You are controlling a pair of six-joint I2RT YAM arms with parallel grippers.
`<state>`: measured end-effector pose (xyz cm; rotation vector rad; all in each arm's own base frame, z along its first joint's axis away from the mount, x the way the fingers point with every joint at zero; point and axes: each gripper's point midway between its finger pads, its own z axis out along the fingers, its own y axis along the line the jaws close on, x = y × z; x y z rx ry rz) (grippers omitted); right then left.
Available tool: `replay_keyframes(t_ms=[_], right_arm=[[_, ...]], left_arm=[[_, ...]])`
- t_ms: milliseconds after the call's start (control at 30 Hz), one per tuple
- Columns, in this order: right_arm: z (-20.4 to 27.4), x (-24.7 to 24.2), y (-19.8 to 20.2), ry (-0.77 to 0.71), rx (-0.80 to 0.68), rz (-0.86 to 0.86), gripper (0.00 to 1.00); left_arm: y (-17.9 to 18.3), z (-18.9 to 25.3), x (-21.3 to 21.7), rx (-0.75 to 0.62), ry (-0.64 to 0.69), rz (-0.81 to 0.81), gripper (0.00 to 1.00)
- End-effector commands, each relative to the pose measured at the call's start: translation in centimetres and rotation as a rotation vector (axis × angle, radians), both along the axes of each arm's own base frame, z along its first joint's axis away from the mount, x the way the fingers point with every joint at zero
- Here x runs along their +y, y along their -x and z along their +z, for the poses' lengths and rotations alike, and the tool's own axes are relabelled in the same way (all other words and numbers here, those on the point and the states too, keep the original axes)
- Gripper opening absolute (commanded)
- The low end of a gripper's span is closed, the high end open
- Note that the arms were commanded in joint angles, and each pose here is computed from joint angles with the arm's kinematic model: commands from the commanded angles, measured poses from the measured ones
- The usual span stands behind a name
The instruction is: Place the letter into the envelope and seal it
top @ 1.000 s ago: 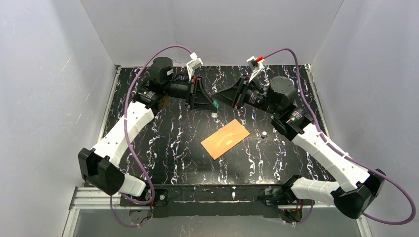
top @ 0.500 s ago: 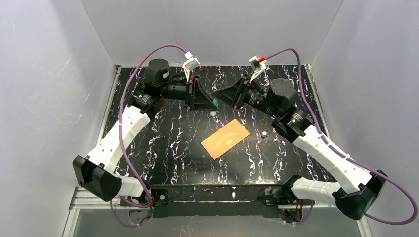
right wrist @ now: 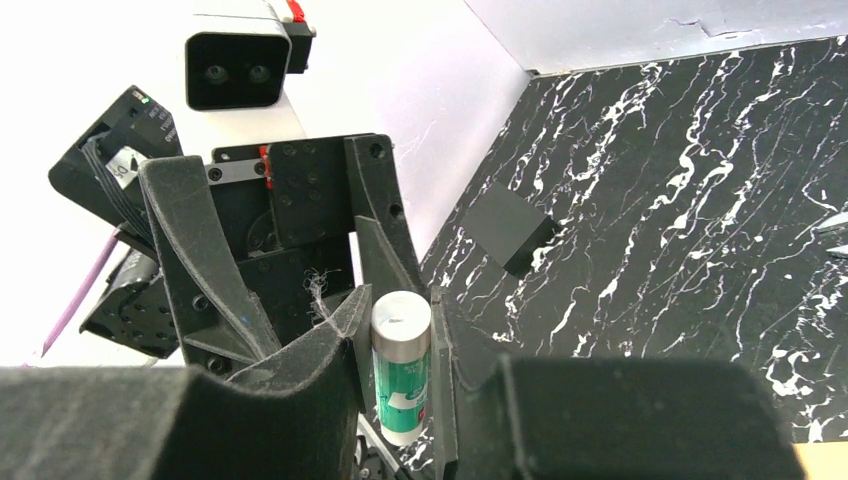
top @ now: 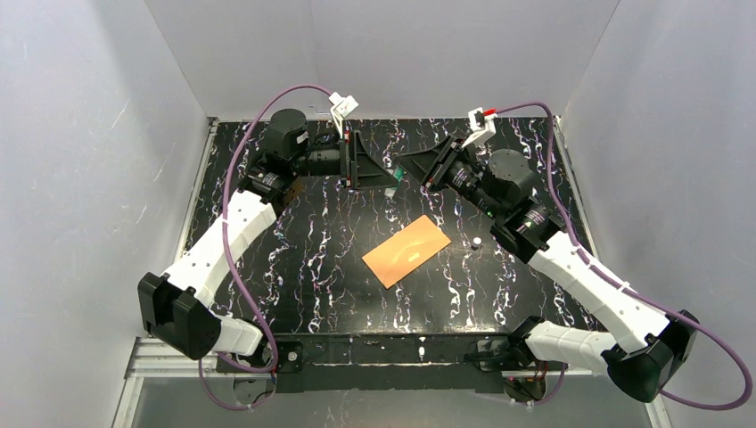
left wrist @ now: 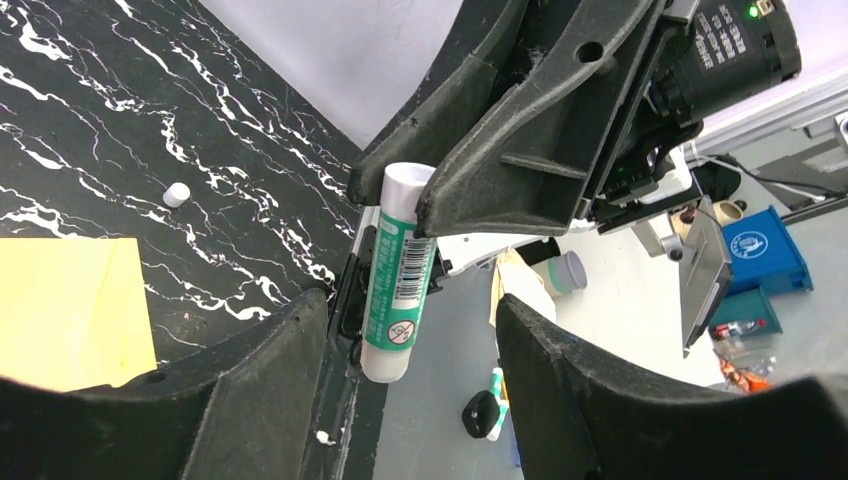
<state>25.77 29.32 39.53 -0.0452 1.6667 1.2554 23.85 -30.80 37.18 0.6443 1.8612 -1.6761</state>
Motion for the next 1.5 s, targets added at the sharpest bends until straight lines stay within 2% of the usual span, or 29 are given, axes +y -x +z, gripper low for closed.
replay_keyframes(t_ms=[0, 133, 233, 367, 533, 567, 600, 700, 733, 767, 1000, 1233, 1333, 1467], right_arm=[[1.9, -0.1, -0.3, -0.103, -0.017, -0.019, 0.01], [2.0, 0.4, -0.2, -0.126, 0.012, 0.002, 0.01], [1.6, 0.5, -0.2, -0.117, 0.031, 0.006, 0.01], [1.0, 0.8, -0.4, -0.118, 0.057, 0.008, 0.01], [0.5, 1.3, -0.7, -0.113, 0.088, 0.013, 0.01], [0.5, 1.2, -0.8, -0.104, 0.097, 0.005, 0.01], [0.1, 1.0, -1.0, -0.085, 0.12, -0.012, 0.03], [-1.6, -0.8, -1.9, -0.013, 0.198, -0.131, 0.49], [-2.1, -1.2, -2.1, 0.008, 0.216, -0.158, 0.6], [-2.6, -1.6, -2.2, 0.031, 0.237, -0.181, 0.63], [-6.1, -0.6, -3.1, 0.141, 0.405, -0.197, 0.69], [-6.6, 1.8, -3.8, 0.137, 0.441, -0.129, 0.71], [-6.7, 2.6, -3.9, 0.133, 0.451, -0.103, 0.68], [-7.1, 3.8, -3.5, 0.119, 0.483, -0.044, 0.57]], left_arm=[[-0.6, -0.6, -0.1, 0.014, -0.002, 0.031, 0.63], [-1.0, -1.0, -0.3, 0.015, -0.011, 0.037, 0.63], [-1.0, -0.8, -0.4, 0.015, -0.007, 0.021, 0.57], [-0.8, -1.2, -0.5, 0.025, -0.009, -0.006, 0.38], [-0.6, -1.9, -0.4, 0.001, -0.019, -0.013, 0.03], [-0.6, -2.1, -0.3, -0.015, -0.024, -0.014, 0.0], [-0.6, -2.4, -0.3, -0.035, -0.032, -0.012, 0.0], [-1.1, -4.4, 0.4, -0.111, -0.111, 0.021, 0.0], [-1.4, -5.0, 0.7, -0.145, -0.142, 0.036, 0.0], [-1.6, -5.7, 1.0, -0.172, -0.176, 0.049, 0.0], [-3.6, -9.0, 2.8, -0.311, -0.373, 0.099, 0.0], [-4.0, -10.0, 3.4, -0.356, -0.44, 0.073, 0.0], [-3.7, -10.5, 3.3, -0.351, -0.447, 0.049, 0.0], [-4.0, -10.9, 3.6, -0.347, -0.468, 0.065, 0.0]])
